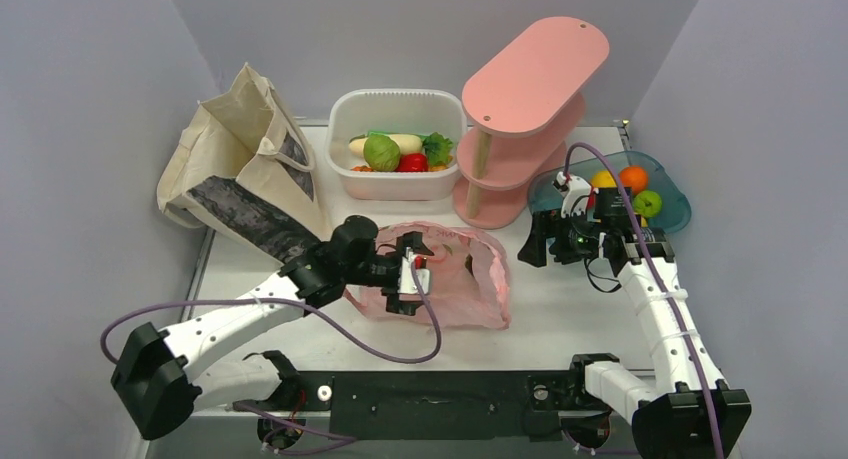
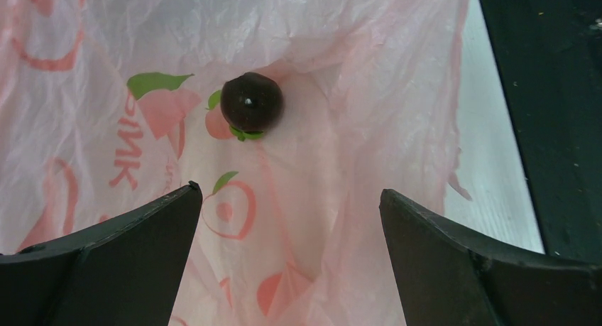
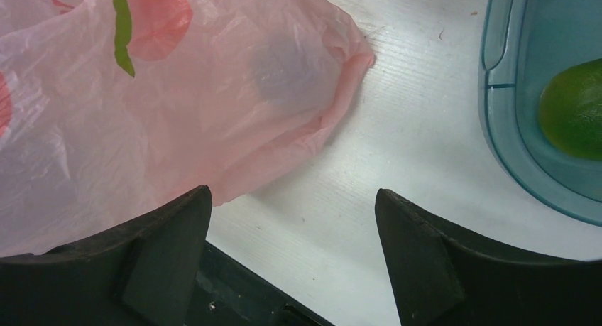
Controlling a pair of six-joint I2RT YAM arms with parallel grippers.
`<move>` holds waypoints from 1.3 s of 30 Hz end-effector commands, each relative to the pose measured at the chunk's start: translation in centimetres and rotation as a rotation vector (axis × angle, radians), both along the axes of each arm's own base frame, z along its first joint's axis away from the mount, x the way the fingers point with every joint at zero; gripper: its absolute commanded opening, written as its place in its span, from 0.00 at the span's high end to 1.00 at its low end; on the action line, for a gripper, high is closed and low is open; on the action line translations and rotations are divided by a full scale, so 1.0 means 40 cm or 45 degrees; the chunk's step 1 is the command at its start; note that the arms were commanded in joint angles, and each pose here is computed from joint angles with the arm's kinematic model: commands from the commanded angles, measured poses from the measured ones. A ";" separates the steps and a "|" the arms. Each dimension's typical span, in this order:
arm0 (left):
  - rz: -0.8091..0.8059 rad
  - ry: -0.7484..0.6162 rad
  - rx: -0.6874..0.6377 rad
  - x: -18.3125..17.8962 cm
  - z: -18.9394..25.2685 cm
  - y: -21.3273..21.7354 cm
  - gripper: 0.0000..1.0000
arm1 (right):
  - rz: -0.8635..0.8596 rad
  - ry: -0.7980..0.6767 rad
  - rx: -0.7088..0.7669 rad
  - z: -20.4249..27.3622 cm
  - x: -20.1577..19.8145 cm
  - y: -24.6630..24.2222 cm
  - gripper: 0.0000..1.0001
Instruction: Untie the knot of the grocery bags and take out the mixed food
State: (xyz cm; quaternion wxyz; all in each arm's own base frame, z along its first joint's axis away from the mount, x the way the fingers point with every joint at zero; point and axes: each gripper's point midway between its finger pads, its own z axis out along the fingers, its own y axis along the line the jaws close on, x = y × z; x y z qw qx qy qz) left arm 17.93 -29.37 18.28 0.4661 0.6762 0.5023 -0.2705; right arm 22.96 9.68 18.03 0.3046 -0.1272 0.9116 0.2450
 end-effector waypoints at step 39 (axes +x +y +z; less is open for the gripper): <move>-0.014 -0.030 -0.075 0.149 -0.104 -0.255 0.24 | -0.374 0.305 0.241 -0.174 0.094 0.004 0.72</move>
